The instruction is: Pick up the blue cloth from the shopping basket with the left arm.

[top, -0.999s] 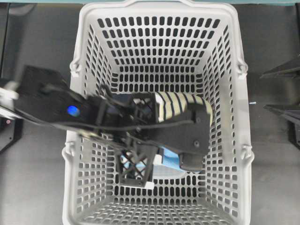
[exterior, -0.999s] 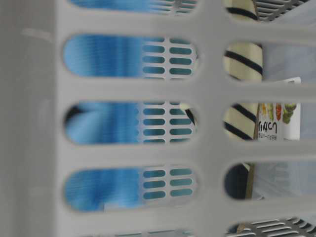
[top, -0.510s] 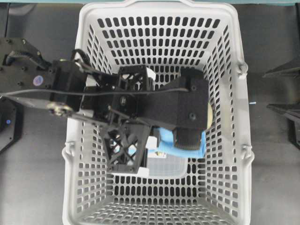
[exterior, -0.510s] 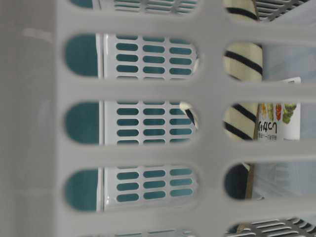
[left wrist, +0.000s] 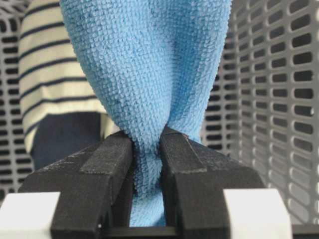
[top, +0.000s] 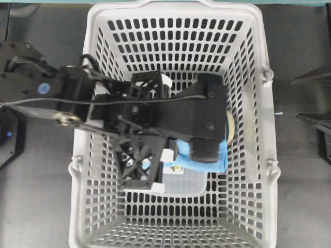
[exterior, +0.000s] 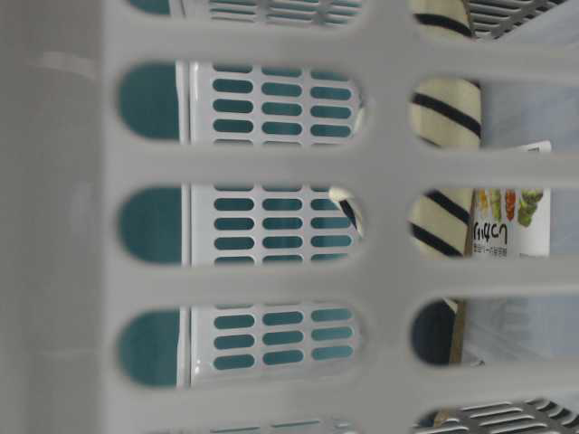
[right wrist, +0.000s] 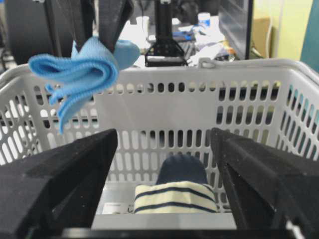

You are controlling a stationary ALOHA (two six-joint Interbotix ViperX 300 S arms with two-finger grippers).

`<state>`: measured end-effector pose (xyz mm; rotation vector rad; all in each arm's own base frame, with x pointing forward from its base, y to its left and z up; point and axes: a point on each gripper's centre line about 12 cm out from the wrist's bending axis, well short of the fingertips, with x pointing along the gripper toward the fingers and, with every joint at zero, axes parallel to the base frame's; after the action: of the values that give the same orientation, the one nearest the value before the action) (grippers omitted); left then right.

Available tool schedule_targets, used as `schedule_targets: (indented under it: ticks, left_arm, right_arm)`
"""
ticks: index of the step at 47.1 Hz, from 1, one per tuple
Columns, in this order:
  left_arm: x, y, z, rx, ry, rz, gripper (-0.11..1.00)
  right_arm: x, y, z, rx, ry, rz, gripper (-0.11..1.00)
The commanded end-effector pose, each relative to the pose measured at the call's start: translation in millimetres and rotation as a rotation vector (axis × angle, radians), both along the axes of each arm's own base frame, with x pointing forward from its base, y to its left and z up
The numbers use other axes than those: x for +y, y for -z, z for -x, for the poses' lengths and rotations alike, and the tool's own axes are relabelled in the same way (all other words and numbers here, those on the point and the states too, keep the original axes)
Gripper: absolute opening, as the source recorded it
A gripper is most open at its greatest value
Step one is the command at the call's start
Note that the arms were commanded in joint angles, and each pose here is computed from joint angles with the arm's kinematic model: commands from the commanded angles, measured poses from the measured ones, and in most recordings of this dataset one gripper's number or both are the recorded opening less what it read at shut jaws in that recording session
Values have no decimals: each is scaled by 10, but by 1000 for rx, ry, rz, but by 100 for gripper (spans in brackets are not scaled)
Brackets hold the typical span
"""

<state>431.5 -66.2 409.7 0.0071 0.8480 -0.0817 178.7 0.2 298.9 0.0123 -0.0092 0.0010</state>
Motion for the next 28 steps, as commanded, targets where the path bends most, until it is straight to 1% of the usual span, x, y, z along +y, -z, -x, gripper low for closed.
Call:
schedule_targets:
  ticks: [1, 11, 16, 23, 28]
  left_arm:
    - [22, -222, 204, -102, 5, 13, 12]
    - [54, -112, 482, -113, 6, 20, 12]
    - [62, -86, 530, -125, 12, 16, 12]
    - [72, -64, 533, -160, 12, 21, 12]
    - [79, -33, 530, -166, 11, 21, 12]
  right_arm:
    - [2, -50, -12, -18, -1, -5, 73]
    - [2, -70, -4, -29, -1, -6, 73]
    - [-1, -68, -7, -28, 0, -6, 73]
    - [-1, -62, -4, -26, 0, -12, 73]
    - [2, -62, -4, -26, -1, -17, 73]
